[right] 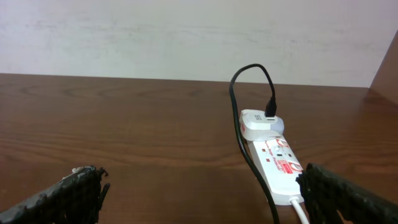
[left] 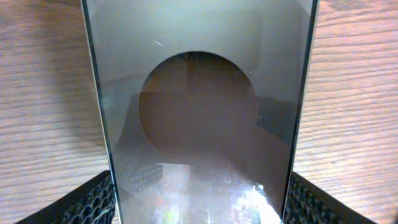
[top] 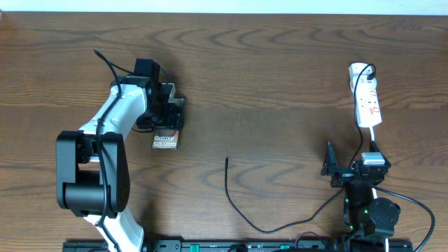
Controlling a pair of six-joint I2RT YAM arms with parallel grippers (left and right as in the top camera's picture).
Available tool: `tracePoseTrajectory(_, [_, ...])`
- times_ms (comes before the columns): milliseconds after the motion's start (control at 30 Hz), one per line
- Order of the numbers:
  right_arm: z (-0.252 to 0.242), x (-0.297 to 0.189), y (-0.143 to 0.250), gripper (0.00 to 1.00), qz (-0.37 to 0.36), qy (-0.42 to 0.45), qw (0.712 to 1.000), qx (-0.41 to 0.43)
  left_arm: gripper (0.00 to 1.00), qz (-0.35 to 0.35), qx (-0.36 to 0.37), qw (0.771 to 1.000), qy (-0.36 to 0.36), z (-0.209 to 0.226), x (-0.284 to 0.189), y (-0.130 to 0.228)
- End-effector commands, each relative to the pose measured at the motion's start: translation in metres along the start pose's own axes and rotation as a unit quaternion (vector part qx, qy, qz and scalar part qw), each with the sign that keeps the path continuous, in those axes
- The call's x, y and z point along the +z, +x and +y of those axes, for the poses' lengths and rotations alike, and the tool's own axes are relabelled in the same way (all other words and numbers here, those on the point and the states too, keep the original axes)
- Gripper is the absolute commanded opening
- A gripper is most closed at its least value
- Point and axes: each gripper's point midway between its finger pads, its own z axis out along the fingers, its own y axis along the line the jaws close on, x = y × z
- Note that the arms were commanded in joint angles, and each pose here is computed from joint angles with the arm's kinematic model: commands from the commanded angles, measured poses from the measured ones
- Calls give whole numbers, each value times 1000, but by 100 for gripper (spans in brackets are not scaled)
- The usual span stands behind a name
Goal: Plug charger to phone and switch on socket
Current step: 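Lift the phone with the left gripper and raise it upright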
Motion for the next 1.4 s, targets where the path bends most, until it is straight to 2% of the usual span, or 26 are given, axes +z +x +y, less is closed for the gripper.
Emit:
tracePoseTrajectory(0, [-1, 0, 2, 99, 3, 3, 1000, 7, 7, -39, 14, 999, 23, -12, -24, -18])
tracePoseTrajectory(433, [-1, 0, 2, 99, 3, 3, 1000, 7, 7, -58, 25, 984, 165, -62, -43, -21])
tracePoseTrajectory(700, [-1, 0, 2, 99, 3, 3, 1000, 7, 7, -80, 38, 949, 303, -105, -67, -29])
tracePoseTrajectory(900, [-1, 0, 2, 99, 3, 3, 1000, 7, 7, -93, 6, 915, 393, -129, -91, -43])
tracePoseTrajectory(1367, [-1, 0, 2, 99, 3, 3, 1000, 7, 8, -115, -112, 853, 497, -149, -140, -97])
